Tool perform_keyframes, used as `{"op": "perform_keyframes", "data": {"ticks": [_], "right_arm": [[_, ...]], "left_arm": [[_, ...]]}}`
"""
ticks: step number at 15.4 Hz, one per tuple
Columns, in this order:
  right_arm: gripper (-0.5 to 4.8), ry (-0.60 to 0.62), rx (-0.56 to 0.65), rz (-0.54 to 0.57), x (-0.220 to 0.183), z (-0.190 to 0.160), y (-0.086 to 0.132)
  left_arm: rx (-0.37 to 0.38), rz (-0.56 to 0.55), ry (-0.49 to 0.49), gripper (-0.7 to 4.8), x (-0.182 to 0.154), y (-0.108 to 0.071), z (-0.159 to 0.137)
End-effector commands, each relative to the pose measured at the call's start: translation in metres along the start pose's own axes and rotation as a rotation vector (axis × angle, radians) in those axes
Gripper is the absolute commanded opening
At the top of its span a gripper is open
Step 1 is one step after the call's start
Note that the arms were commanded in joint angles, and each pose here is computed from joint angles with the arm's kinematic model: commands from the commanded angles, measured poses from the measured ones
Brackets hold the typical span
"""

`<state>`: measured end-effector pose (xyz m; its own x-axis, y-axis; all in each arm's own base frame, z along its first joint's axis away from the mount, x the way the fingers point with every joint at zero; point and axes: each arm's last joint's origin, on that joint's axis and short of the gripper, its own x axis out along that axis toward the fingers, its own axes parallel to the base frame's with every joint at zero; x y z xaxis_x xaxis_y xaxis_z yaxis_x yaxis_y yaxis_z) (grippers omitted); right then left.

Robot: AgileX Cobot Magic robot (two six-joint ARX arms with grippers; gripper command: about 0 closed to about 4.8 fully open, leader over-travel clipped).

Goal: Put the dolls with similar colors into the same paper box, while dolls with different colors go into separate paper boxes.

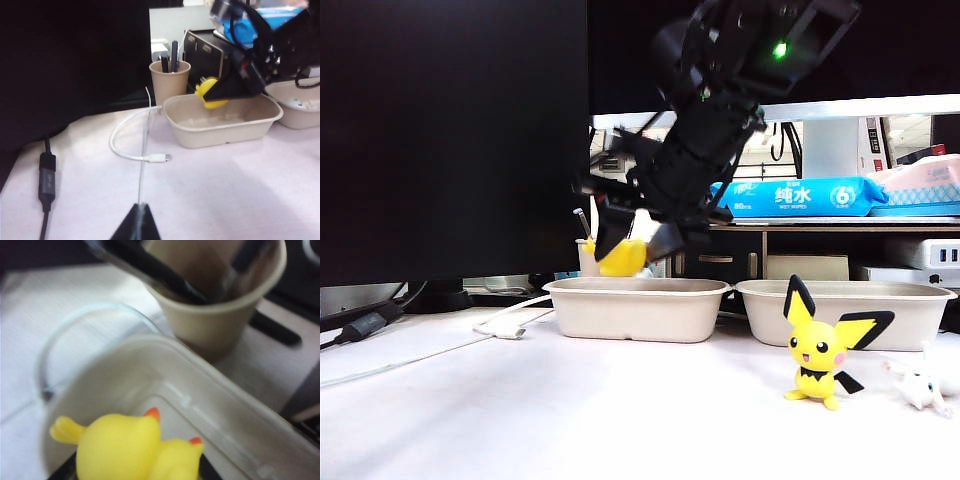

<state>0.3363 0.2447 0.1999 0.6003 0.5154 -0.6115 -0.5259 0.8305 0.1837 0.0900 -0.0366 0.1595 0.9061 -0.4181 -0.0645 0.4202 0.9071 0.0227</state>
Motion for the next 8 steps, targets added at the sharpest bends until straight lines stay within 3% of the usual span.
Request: {"op": "perform_keyframes", "data": {"ticks": [1,5,8], "right_arm": [[3.36,-0.037,-0.002,0.005,-0.006,0.018,0.004],[3.36,0.1,-0.027,0.033,-0.037,0.04,0.013],[3.36,0.29,-0.2,-0.022,-0.083,0.031,0.023]], "left_arm": [[0.0,-0.004,0.0,-0.05,0.0,0.0,0.0],[0.0,-0.048,0.059,-0.05,0.004,-0.005,-0.004],[0.018,-0.198,0.169,-0.05,0.008,-0.02,-0.013]]}}
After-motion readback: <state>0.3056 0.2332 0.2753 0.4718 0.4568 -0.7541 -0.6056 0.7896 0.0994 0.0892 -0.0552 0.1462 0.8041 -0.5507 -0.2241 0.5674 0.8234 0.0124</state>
